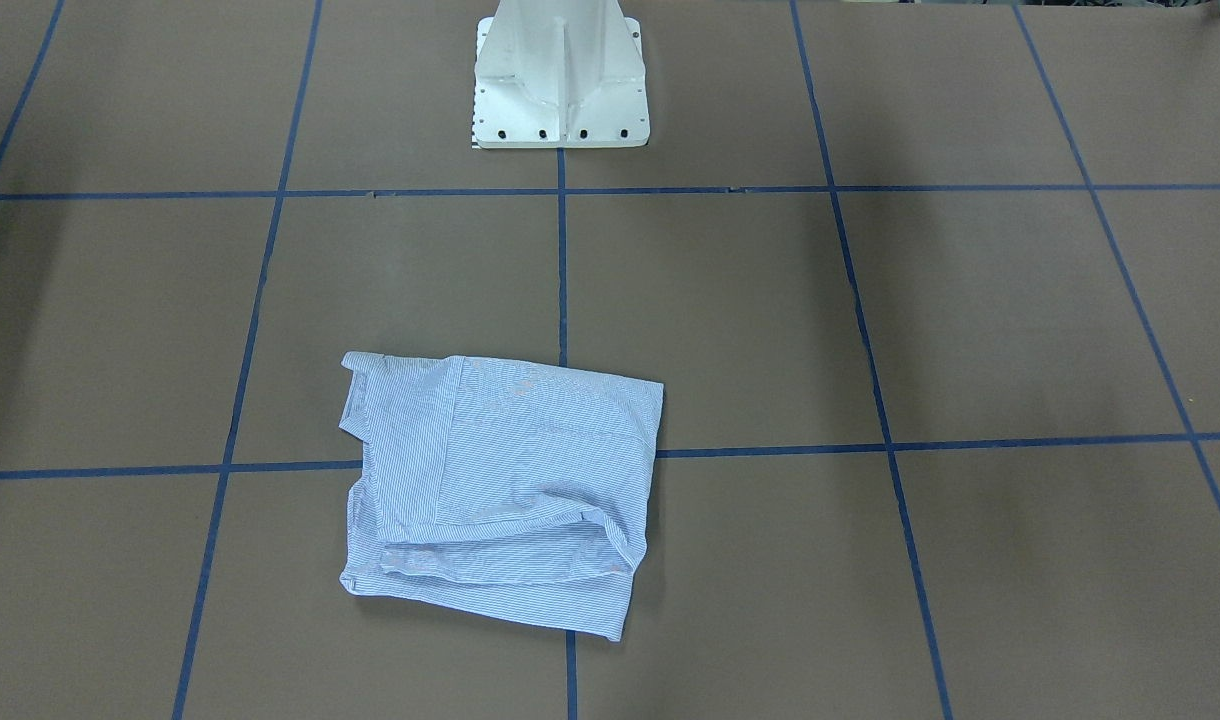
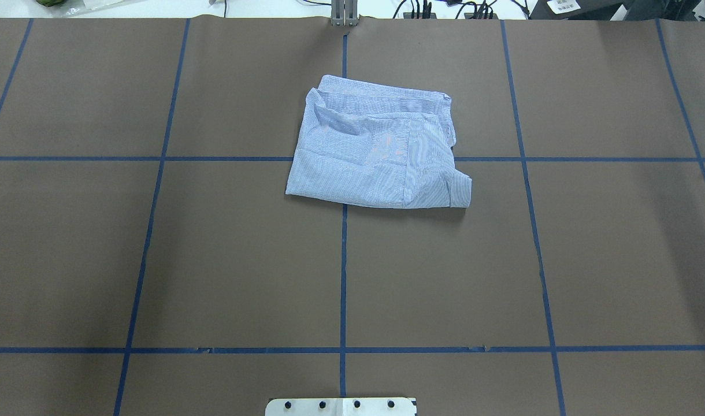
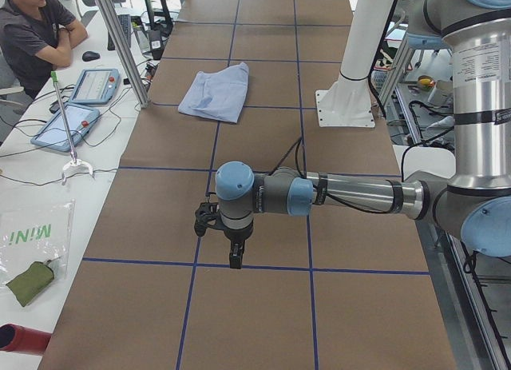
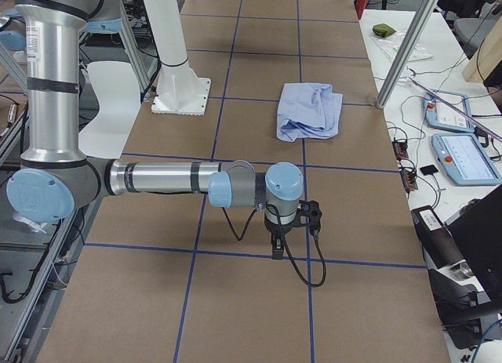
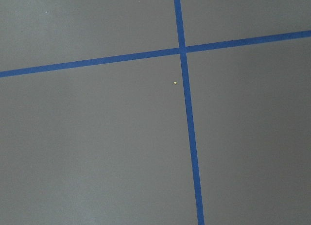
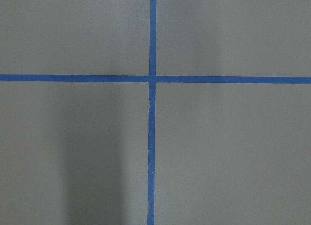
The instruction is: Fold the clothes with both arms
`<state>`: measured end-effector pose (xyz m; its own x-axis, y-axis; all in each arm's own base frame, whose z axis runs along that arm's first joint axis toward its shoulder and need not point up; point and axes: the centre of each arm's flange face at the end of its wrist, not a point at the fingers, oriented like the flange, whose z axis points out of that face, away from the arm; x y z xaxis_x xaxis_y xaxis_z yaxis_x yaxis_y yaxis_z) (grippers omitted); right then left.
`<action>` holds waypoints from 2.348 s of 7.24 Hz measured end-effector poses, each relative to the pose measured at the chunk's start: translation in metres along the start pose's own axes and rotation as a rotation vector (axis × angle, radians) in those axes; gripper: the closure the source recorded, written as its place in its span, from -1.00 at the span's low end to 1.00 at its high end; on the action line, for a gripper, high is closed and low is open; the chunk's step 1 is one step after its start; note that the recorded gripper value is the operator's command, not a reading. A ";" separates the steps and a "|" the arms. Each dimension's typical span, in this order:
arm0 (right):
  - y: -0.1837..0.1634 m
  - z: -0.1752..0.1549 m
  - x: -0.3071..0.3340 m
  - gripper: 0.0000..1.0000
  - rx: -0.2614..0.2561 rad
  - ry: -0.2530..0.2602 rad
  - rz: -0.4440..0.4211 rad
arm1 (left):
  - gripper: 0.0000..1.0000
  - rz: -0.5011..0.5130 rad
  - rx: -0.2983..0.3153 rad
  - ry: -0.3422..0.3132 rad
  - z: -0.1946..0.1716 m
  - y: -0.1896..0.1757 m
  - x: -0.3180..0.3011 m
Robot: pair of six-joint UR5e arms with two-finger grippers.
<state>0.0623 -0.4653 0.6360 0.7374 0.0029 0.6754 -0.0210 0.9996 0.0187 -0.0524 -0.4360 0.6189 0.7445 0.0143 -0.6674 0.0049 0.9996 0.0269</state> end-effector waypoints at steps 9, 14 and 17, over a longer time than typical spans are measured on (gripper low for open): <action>-0.003 -0.002 -0.002 -1.00 0.005 0.000 -0.003 | -1.00 -0.093 0.009 0.041 -0.005 -0.003 0.008; -0.003 -0.003 -0.003 -1.00 0.006 -0.001 -0.004 | -1.00 -0.086 0.012 0.039 -0.006 -0.005 0.009; -0.004 -0.004 -0.004 -1.00 0.009 -0.002 -0.007 | -1.00 -0.082 0.013 0.039 -0.006 -0.005 0.010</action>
<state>0.0622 -0.4691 0.6299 0.7363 -0.0043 0.6766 -0.0219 0.9993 0.0302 -0.0490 -0.4410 0.6081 0.7148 -0.0669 -0.6961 0.0738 0.9971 -0.0201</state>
